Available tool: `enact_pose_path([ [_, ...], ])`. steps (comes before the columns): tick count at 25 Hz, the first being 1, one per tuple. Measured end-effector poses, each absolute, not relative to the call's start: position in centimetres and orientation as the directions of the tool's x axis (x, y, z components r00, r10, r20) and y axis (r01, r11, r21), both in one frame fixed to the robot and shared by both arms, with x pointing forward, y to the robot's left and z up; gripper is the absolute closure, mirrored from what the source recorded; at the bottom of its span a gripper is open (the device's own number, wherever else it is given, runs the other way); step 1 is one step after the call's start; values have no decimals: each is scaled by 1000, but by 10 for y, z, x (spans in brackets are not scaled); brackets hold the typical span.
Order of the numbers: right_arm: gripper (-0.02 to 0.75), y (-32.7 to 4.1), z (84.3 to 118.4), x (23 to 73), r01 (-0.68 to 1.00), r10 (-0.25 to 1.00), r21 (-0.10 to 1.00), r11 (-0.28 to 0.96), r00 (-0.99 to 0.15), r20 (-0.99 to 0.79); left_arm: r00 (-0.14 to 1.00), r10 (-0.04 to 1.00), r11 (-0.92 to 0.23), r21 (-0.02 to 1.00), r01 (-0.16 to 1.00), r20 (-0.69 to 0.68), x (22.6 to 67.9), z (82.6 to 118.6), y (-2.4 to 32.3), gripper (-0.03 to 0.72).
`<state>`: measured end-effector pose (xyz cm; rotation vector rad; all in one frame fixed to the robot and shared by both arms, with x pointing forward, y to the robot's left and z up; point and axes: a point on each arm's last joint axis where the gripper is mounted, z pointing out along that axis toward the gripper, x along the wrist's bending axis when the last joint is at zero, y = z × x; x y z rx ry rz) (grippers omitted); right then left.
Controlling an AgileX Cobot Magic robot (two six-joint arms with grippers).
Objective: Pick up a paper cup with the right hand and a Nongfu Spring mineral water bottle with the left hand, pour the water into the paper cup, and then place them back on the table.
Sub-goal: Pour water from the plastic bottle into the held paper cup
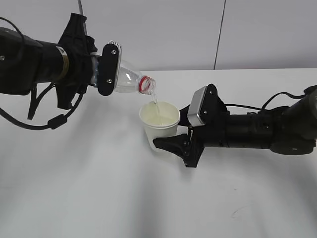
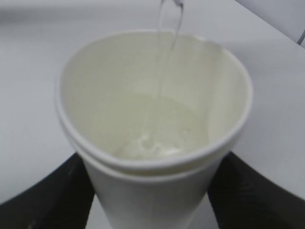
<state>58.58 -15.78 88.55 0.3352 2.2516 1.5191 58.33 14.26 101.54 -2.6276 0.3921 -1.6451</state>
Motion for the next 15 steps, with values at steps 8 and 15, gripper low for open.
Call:
enact_pose_path([
  [8,224,-158,893,592,-9,493,956,292,-856,-159,518,5,-990,78,-120,855,580,1009,141,270],
  [15,224,-159,895,594,-5,519,963,269,-841,-150,615,447,-869,479,124,650,574,1002,135,270],
])
